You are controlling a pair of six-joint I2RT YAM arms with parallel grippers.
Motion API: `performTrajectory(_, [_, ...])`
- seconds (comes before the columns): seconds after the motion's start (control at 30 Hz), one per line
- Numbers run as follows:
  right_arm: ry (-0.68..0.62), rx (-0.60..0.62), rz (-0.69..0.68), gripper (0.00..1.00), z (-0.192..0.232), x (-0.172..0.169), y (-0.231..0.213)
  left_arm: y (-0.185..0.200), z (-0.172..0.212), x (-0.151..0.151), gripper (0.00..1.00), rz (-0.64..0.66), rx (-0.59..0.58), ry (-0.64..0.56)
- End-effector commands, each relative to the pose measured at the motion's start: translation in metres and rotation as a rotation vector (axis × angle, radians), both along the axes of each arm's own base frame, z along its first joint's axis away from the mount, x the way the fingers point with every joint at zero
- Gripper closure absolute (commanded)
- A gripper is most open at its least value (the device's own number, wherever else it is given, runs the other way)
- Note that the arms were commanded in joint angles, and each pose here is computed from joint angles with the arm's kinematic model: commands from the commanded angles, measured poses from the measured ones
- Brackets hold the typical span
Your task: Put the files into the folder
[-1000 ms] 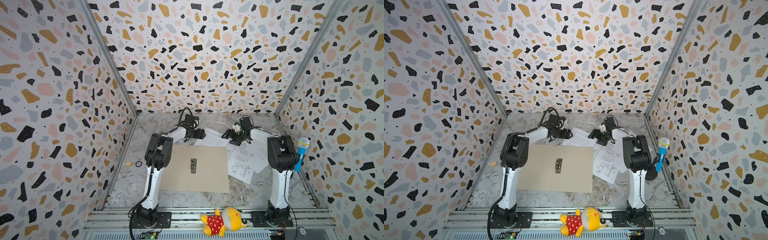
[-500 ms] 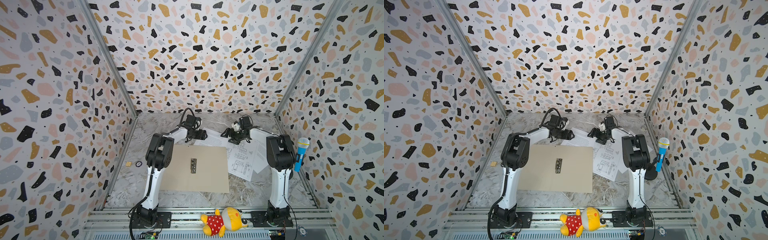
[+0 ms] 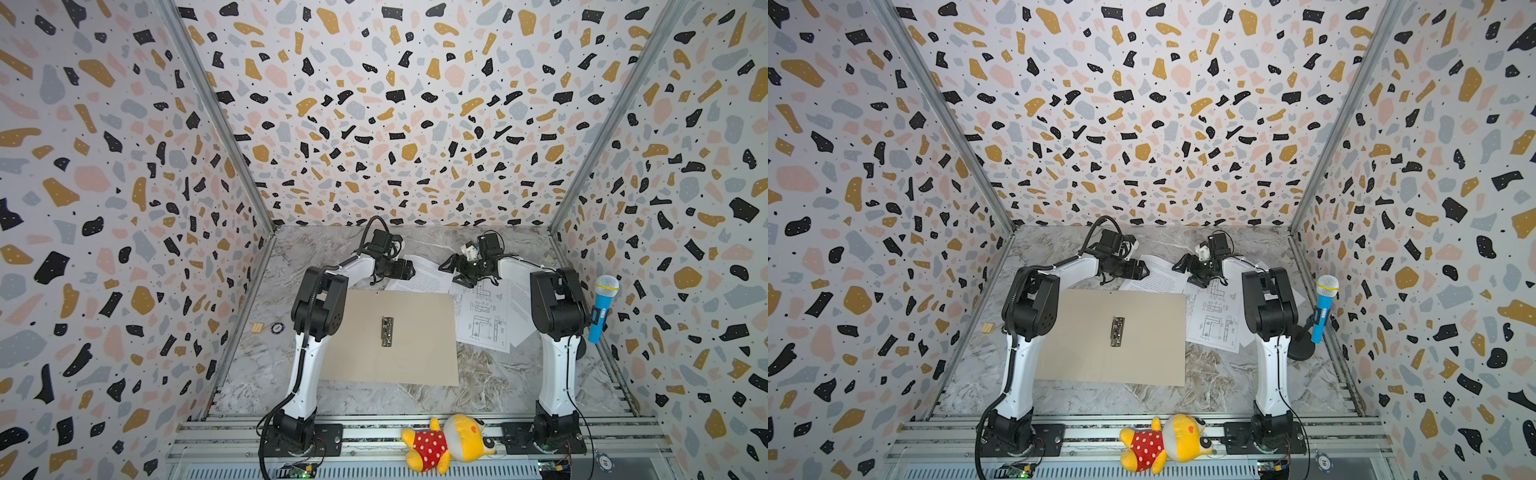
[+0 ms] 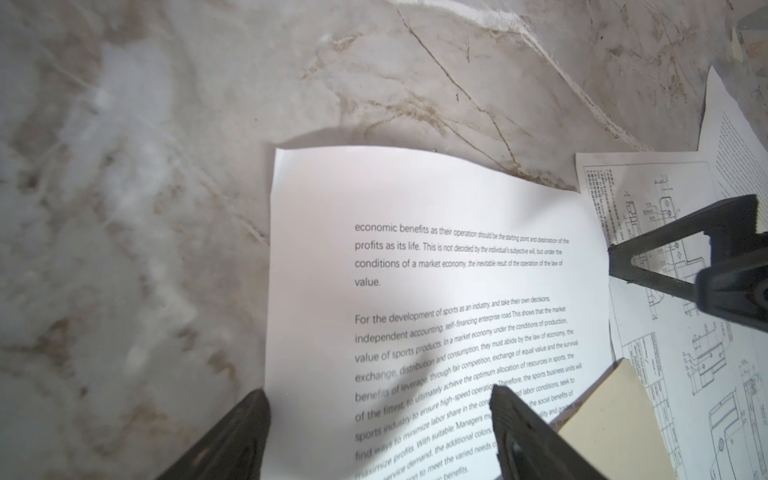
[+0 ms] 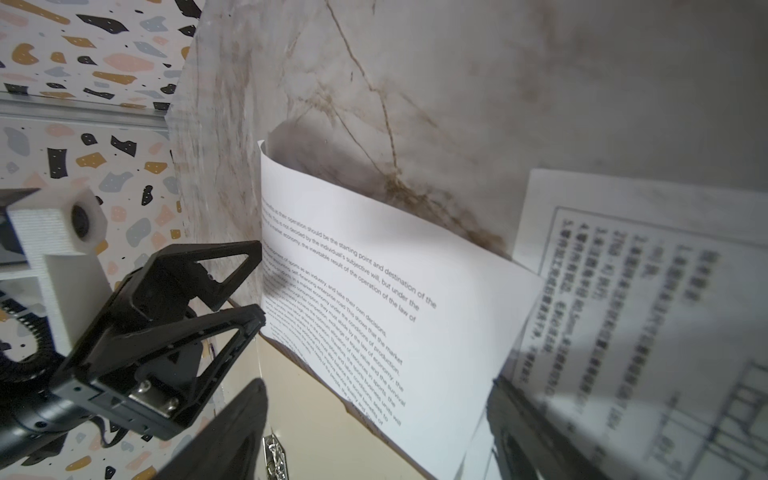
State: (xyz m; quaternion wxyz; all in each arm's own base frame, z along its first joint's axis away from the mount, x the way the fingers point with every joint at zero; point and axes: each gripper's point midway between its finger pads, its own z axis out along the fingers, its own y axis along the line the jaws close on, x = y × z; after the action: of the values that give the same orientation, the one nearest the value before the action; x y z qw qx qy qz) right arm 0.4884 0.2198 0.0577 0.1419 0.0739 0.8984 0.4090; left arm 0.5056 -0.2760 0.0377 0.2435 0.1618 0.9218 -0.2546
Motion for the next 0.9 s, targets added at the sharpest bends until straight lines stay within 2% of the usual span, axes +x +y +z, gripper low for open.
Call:
performTrajectory(0.0, [0.027,0.032,0.000,0.16,-0.003,0.000,0.005,0.001,-0.039,-0.023,0.15,-0.008,0.025,0.126])
performTrajectory(0.37, [0.005,0.103,-0.001,0.17,0.008,0.001,0.011,0.001,-0.041,-0.022,0.15,-0.005,0.019,0.129])
performTrajectory(0.6, [-0.021,0.145,0.017,0.20,0.017,0.001,0.015,0.004,-0.040,-0.019,0.15,0.022,-0.031,0.141])
performTrajectory(0.7, [-0.031,0.135,0.029,0.25,0.015,0.001,0.015,0.005,-0.038,-0.017,0.16,0.029,-0.044,0.142])
performTrajectory(0.87, [-0.065,0.096,0.067,0.40,0.009,0.000,0.015,0.007,-0.032,-0.013,0.15,0.047,-0.072,0.138])
